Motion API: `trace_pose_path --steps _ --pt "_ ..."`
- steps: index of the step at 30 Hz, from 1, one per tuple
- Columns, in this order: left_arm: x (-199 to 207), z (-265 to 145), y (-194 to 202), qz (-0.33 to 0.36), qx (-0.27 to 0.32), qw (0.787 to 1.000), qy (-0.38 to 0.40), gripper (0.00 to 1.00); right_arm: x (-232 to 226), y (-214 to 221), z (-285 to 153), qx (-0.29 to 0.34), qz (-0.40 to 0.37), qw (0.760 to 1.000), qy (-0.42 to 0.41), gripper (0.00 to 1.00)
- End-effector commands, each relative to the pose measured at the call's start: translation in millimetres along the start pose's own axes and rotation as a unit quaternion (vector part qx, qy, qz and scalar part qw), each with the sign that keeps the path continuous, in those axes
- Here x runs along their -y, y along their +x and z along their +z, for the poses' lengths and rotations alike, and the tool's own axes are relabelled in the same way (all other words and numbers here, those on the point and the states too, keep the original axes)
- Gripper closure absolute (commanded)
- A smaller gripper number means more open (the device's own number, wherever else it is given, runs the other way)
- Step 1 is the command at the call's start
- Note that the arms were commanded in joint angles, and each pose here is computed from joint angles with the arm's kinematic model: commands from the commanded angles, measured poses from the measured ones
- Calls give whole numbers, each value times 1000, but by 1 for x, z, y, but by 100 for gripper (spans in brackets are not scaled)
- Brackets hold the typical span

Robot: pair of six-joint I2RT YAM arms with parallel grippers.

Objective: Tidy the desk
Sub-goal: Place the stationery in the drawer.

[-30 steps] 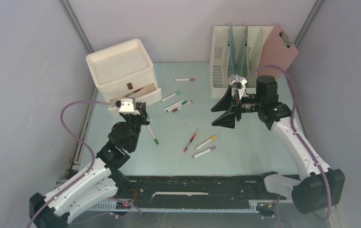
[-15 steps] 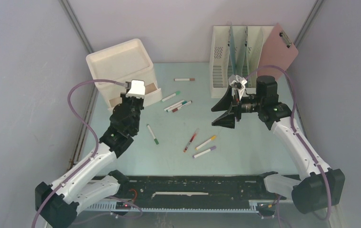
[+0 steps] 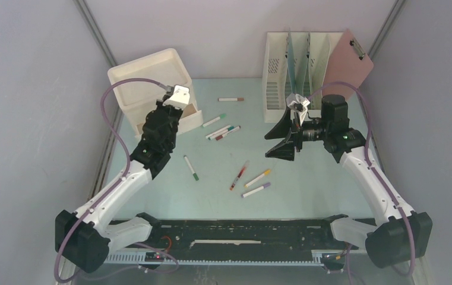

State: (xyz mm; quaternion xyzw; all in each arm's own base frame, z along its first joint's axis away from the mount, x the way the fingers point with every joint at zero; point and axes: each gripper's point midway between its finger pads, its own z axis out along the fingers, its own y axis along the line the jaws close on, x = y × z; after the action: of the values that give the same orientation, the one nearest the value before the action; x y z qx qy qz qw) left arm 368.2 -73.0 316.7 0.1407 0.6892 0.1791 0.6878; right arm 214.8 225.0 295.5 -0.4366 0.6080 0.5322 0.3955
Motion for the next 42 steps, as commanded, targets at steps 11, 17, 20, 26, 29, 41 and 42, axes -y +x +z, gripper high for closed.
trace_pose_path --steps 11,17,20,26,29,41,42 --pt "-2 47 13 27 -29 999 7 100 -5 -5 -1 3 -23 1000 -2 13" --pt "2 64 35 30 -52 998 12 100 -5 -5 -1 3 -23 1000 -1 13" --pt "3 70 45 35 -65 997 12 100 -5 -5 -1 3 -24 1000 -2 13" --pt "3 76 54 41 -76 996 5 89 -5 -5 -1 3 -23 1000 -2 13" --pt "3 76 54 30 -78 996 2 58 -4 -5 -1 3 -24 1000 -2 13" --pt "17 26 -13 -180 -2 978 102 0 -4 -5 -2 3 -30 1000 3 12" --pt "19 20 -18 -199 5 973 114 0 -3 -4 -2 2 -30 1000 4 12"
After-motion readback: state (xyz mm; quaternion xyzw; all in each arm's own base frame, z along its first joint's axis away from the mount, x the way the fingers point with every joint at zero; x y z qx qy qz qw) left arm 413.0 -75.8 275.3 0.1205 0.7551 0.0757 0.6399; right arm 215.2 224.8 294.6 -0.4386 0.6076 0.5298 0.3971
